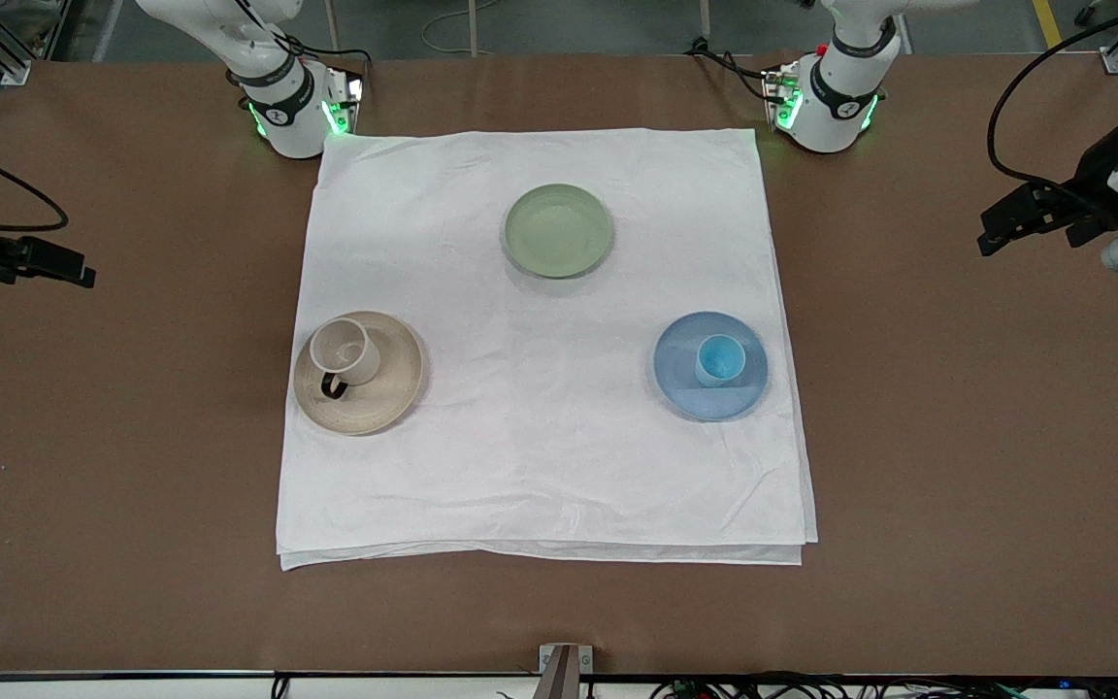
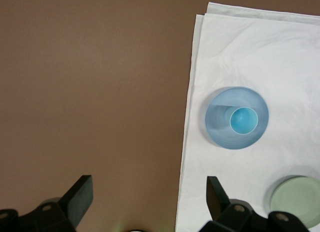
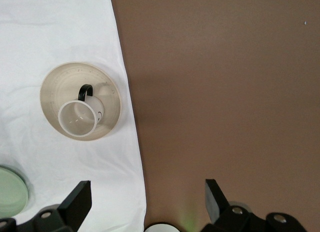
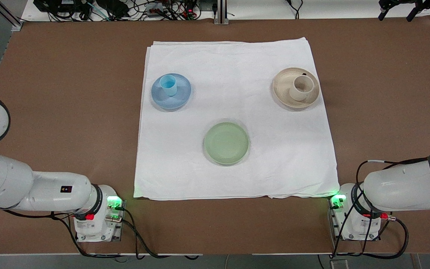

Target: Place blue cup in blue plate and white mug in gray plate

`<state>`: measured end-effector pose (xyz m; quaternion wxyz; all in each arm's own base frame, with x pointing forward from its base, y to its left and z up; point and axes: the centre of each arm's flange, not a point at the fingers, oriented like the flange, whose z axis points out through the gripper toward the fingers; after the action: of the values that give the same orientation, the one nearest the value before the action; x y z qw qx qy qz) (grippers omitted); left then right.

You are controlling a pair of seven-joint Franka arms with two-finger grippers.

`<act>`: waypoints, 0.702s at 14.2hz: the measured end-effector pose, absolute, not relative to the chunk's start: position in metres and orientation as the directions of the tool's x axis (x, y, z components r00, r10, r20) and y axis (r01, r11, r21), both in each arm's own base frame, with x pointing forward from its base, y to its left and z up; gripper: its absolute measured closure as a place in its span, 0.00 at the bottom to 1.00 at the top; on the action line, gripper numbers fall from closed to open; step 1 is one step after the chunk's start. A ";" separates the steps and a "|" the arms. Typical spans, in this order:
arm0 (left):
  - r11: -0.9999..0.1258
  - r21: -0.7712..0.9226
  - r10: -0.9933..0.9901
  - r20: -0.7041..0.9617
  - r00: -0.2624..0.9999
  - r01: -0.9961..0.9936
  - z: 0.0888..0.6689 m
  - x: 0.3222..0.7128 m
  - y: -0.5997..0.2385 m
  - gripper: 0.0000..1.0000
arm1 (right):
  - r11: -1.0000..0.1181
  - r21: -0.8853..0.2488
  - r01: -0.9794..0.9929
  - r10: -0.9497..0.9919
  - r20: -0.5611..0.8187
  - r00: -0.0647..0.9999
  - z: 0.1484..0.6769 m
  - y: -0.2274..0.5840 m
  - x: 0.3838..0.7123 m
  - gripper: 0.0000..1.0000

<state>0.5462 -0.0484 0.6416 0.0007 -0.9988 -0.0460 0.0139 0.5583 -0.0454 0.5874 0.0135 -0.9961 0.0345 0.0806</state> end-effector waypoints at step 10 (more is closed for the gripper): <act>-0.996 0.001 0.089 -0.011 0.996 0.089 0.649 0.545 -0.050 0.00 | -0.998 -0.030 -0.058 -0.056 -0.060 0.997 0.636 -0.044 0.513 0.00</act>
<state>0.5449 -0.0502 0.6488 -0.0005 -0.9990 -0.0444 0.0057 0.5128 -0.0437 0.6359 0.0159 -0.9990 0.0283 0.0293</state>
